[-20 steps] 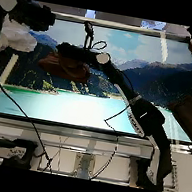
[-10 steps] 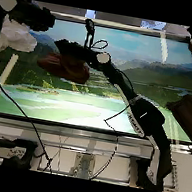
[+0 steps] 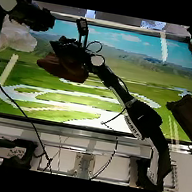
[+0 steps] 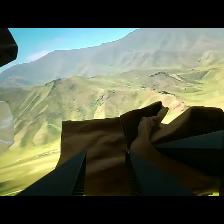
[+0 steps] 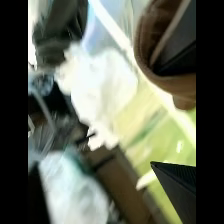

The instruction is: Fold the shirts.

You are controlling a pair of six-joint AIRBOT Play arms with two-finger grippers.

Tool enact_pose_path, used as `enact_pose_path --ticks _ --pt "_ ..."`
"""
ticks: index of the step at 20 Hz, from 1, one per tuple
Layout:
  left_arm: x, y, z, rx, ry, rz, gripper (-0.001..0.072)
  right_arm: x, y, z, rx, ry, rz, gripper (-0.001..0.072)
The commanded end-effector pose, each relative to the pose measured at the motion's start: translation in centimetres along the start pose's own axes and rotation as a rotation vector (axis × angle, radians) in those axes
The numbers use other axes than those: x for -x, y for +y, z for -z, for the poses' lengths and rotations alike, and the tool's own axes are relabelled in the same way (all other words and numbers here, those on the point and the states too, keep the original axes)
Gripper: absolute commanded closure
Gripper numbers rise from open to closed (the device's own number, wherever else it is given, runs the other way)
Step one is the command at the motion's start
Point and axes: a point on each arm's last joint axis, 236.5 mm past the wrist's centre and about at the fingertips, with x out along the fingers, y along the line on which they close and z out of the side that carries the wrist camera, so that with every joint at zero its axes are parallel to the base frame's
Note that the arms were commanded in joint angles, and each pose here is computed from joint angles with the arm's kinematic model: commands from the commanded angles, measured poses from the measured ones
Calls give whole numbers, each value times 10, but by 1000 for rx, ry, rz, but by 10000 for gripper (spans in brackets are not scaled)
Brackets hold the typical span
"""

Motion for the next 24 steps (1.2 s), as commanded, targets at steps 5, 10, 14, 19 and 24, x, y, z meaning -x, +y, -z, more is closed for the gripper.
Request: enact_pose_path --ticks 5,10,14,19,24 --pt "0 0 0 0 -1 0 409 10 -34 58 189 265 113 177" --pt "0 0 0 0 0 0 409 18 -55 63 237 311 150 174" --pt "-5 -2 2 -2 10 8 409 30 -70 30 170 254 194 174" --pt "-46 -68 32 -13 115 266 383 83 -115 -24 -71 241 285 171" --pt "-81 -119 66 31 247 460 167 153 -136 33 -406 559 283 170"
